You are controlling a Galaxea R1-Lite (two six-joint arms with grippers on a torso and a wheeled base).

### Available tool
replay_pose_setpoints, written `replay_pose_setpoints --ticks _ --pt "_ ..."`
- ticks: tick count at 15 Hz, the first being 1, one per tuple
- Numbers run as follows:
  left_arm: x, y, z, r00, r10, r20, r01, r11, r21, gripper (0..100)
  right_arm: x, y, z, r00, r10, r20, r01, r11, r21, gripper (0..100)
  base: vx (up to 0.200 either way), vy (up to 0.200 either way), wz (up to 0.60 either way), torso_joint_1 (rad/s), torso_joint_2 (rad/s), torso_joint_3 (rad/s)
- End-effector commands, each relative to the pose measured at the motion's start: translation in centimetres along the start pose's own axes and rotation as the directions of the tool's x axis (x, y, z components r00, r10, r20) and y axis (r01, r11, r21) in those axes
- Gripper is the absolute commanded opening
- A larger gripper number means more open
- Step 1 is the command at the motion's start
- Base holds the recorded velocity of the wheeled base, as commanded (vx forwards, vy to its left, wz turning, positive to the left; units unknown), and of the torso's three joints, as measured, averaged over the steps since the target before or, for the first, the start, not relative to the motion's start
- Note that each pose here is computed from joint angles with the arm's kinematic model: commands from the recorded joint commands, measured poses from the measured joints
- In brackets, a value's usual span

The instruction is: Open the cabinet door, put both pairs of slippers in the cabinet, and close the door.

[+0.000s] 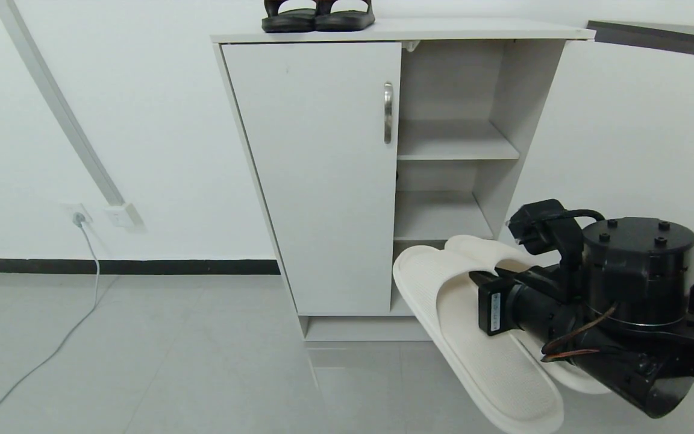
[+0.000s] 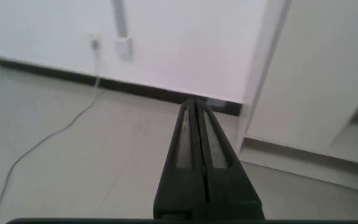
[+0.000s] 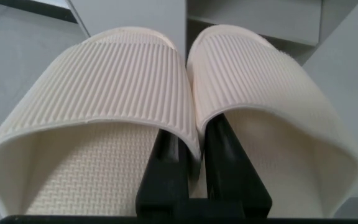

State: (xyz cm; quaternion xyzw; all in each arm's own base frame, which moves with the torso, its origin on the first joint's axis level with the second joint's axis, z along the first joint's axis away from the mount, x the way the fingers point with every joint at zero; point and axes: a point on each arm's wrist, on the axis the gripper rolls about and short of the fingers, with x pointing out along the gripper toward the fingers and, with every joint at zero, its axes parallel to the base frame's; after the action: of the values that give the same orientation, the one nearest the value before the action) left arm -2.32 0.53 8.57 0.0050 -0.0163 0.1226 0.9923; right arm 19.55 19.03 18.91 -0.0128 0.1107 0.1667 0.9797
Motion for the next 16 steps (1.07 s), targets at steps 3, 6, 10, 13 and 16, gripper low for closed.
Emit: replay_pose_setpoints --ticks 3,6,10,13,16 --pt "-0.1 -0.5 -1.1 0.975 -0.220 -0.042 0.220 0.975 0.013 0 0.3 0.3 -0.6 1.000 0.009 -0.023 -0.010 1.000 -0.013 0 0.000 0.000 0.00 0.000 0.00 0.000" --pt "-0.1 -0.6 -1.0 0.966 -0.255 -0.031 0.256 0.967 0.007 0 0.4 0.4 -0.8 1.000 0.005 -0.030 -0.006 1.000 -0.013 0 0.000 0.000 0.00 0.000 0.00 0.000" --pt "-0.1 -0.5 -1.0 0.968 -0.251 -0.031 0.251 0.968 -0.002 0 2.0 1.0 -1.7 0.998 -0.041 -0.050 0.040 0.999 -0.018 0 0.000 0.000 0.00 0.000 0.00 0.000" --pt "-0.1 -0.5 -1.0 0.968 -0.251 -0.031 0.251 0.968 -0.007 0 6.3 2.7 -1.6 0.977 -0.214 0.007 0.213 0.973 0.093 0 0.000 0.000 0.00 0.000 0.00 0.000" --pt "-0.1 -0.5 -1.0 0.968 -0.249 -0.031 0.249 0.968 -0.008 0 7.6 3.4 -2.2 0.963 -0.269 0.007 0.266 0.957 0.117 0 0.000 -0.133 0.00 0.006 0.00 0.003"
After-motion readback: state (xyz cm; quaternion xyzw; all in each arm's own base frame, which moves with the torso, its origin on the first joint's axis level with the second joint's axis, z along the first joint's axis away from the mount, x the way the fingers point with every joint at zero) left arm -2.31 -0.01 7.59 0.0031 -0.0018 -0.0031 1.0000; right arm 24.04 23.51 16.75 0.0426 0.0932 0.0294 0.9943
